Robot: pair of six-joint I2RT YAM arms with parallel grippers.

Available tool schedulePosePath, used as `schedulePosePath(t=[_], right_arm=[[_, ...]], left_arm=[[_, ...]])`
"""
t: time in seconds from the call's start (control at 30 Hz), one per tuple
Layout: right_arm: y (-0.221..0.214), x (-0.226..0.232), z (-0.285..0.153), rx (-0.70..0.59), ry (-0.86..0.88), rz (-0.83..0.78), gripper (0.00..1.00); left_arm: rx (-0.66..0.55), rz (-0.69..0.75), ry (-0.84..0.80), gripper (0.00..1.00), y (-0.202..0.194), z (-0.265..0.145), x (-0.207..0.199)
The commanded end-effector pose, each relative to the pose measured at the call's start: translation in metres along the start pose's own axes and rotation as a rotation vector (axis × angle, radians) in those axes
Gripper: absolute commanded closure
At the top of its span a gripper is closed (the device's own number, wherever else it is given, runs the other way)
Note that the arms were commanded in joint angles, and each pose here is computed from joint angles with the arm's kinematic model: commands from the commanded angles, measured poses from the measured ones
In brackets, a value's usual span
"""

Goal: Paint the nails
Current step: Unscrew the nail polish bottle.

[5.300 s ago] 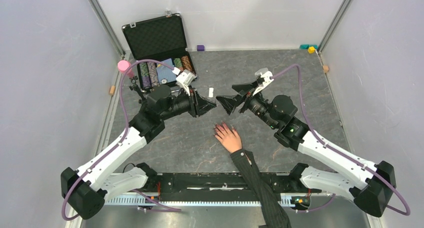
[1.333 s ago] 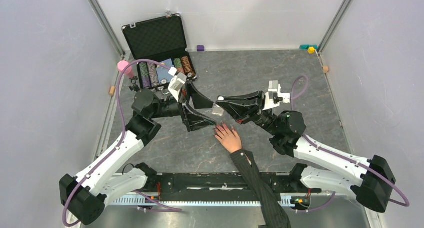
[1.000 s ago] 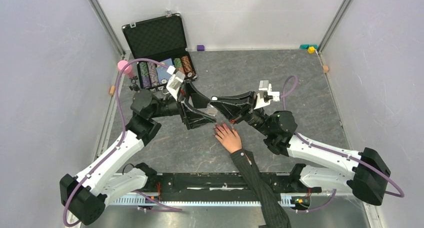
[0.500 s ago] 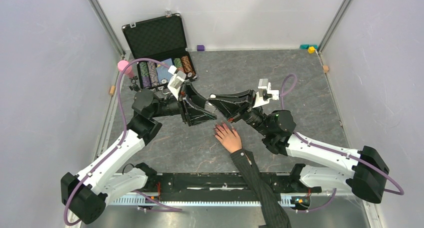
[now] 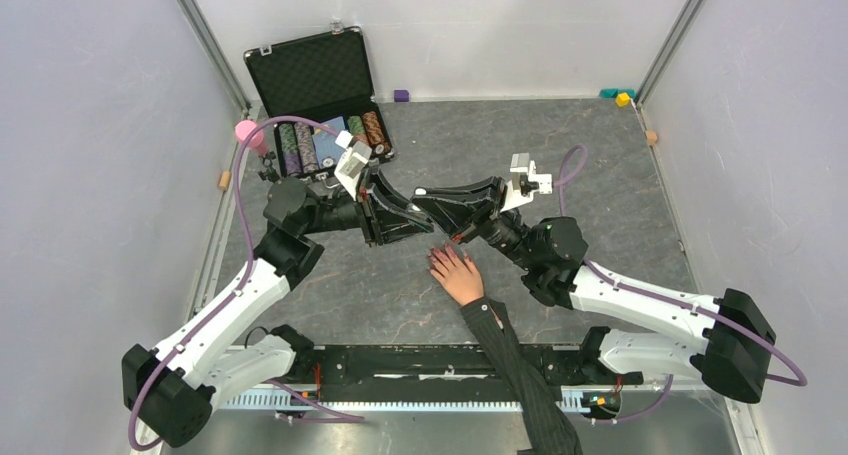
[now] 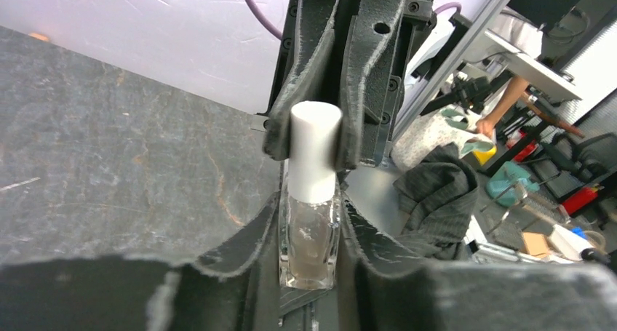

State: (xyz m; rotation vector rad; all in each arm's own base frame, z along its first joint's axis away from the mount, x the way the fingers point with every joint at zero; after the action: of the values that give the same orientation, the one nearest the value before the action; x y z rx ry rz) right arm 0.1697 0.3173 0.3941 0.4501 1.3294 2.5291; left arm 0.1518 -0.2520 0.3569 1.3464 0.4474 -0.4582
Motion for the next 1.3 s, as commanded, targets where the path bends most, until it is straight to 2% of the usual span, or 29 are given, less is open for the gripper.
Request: schedulePosePath(t=[0.0,0.07,0.1,0.27,0.4,0.47,0.63,0.73,0.97,1.27], right_arm=[[0.013,-0.001,0.007,-0.024,-0.018,-0.017,1.0],[0.013,-0.002,0.008,-0.007,-0.024,-0.026,0.98],[0.01,-0.004,0.009,0.017,-0.031,-0.037,0.91],[0.009,-0.023,0.0,0.135,-0.145,-0.152,0.38],[0.009,-0.042,-0.013,0.257,-0.276,-0.23,0.15],[0.008,-0.054,-0.018,0.322,-0.348,-0.268,0.08],[0.003,-0.066,-0.015,0.434,-0.413,-0.315,0.05],[-0.001,-0.065,-0.008,0.449,-0.41,-0.295,0.06],[-0.011,-0.047,0.019,0.432,-0.289,-0.188,0.14],[-0.031,-0.042,0.035,0.469,-0.222,-0.094,0.24]], left_arm=[[-0.003,0.007,-0.019,0.88,0.004,0.0,-0.007],[0.005,0.008,0.004,0.98,0.003,0.0,-0.004],[0.005,0.017,0.019,0.98,0.003,-0.001,-0.002],[0.025,0.069,0.148,0.98,0.003,-0.007,0.011],[0.035,0.119,0.307,0.98,0.004,-0.017,0.031],[0.049,0.142,0.374,0.98,0.004,-0.021,0.039],[0.07,0.186,0.584,0.98,0.0,-0.039,0.065],[0.074,0.207,0.642,0.98,-0.001,-0.047,0.071],[0.076,0.2,0.639,0.98,-0.001,-0.046,0.07],[0.072,0.2,0.631,0.98,0.0,-0.046,0.068]])
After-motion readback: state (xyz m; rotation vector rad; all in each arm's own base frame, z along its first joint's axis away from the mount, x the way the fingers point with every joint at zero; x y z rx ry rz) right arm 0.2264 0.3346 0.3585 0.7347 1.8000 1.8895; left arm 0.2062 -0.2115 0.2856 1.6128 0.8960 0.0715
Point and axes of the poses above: each gripper's point midway between its finger pads, its own z axis out along the fingers, its own x axis along the line the jaws close on, y = z × x, the point moved 3 cm from there along -z, back along the fingers, and after that the axes turned 10 degrees about -z, right-handed, at the moved point
